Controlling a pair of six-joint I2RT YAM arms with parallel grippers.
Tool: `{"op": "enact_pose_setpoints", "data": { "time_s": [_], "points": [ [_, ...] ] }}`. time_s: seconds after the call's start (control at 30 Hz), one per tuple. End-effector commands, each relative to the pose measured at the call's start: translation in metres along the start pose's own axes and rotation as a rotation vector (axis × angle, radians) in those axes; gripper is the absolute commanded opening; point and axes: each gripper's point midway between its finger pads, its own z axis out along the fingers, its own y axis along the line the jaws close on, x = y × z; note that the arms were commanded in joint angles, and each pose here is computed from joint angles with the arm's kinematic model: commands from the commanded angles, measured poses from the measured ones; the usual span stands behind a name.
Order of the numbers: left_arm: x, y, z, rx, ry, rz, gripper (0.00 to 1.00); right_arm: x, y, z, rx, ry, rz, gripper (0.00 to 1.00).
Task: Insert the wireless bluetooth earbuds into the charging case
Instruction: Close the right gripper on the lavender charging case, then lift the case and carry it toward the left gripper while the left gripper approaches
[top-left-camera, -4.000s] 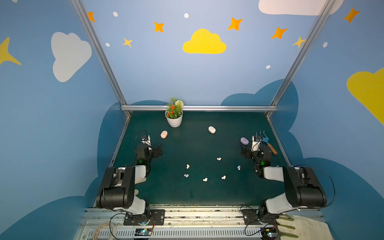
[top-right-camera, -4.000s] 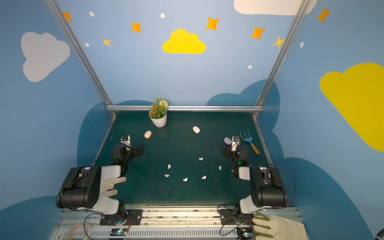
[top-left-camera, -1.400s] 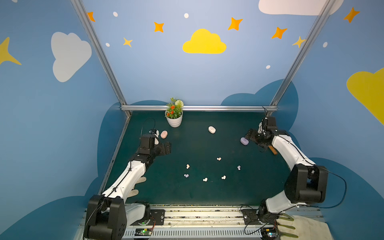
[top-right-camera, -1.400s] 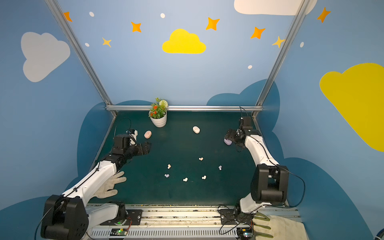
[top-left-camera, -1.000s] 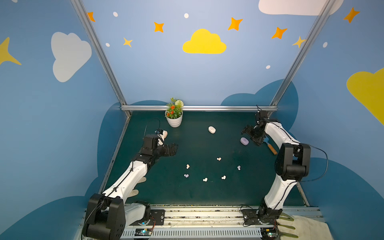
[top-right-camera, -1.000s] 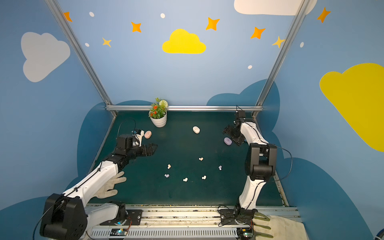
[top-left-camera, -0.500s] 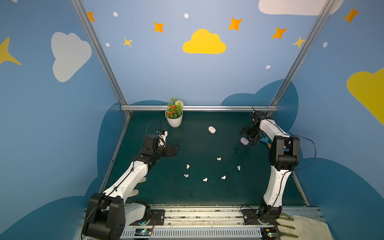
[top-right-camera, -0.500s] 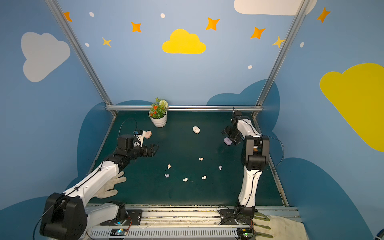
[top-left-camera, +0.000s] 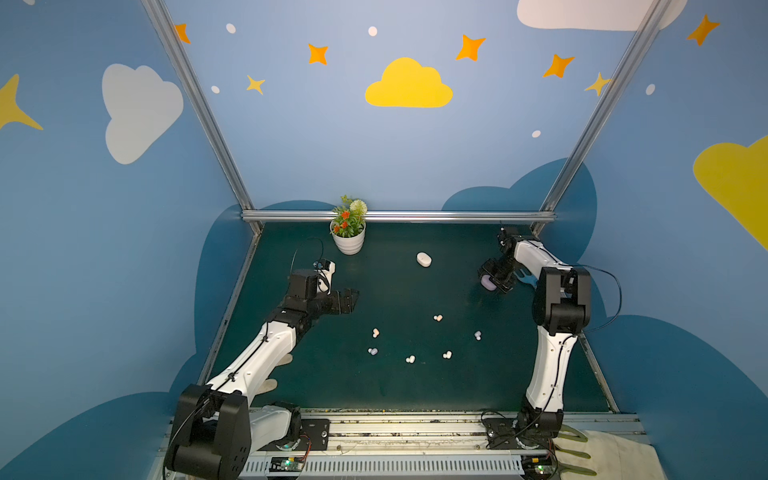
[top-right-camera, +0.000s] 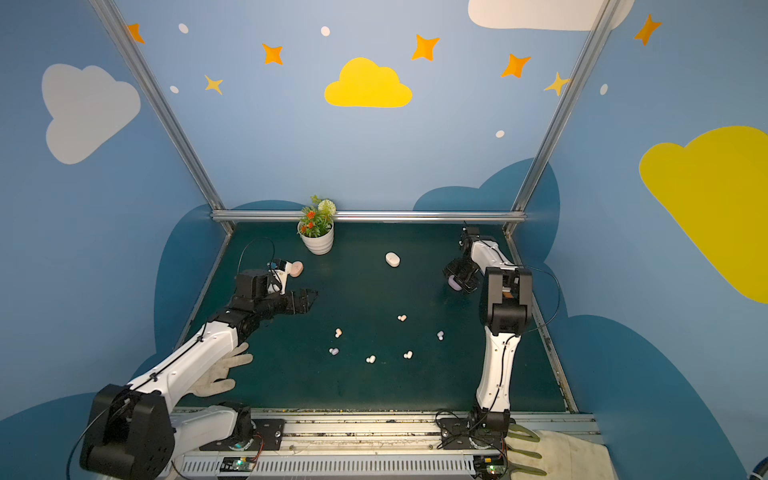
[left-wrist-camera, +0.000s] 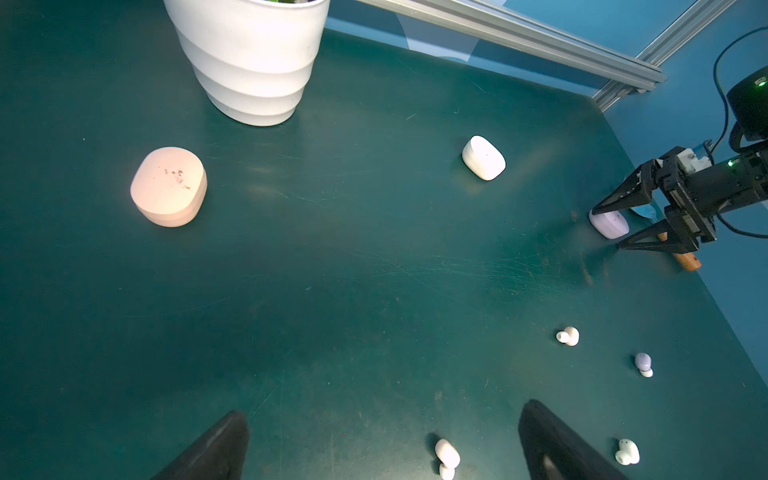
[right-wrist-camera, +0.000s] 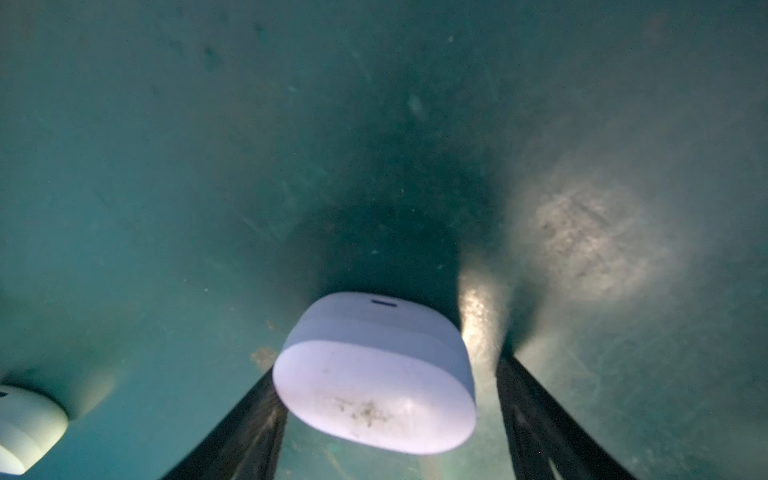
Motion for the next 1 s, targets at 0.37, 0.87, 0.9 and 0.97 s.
{"op": "enact_pose_setpoints", "data": {
  "time_s": [0.37, 0.87, 0.9, 0.97],
  "points": [
    [0.000, -0.003, 0.002, 0.014, 0.000, 0.016, 1.00, 0.000, -0.001, 0.008, 0.020, 0.008, 0.001, 0.55],
    [0.020, -0.065, 0.012, 0.195, 0.097, 0.193, 1.00, 0.090, 0.037, -0.064, -0.184, 0.044, -0.312, 0.51],
    [0.021, -0.071, 0.014, 0.208, 0.106, 0.221, 1.00, 0.104, 0.040, -0.070, -0.205, 0.056, -0.350, 0.51],
    [0.024, -0.085, 0.015, 0.251, 0.119, 0.286, 1.00, 0.129, 0.046, -0.083, -0.251, 0.078, -0.425, 0.50]
  ]
}}
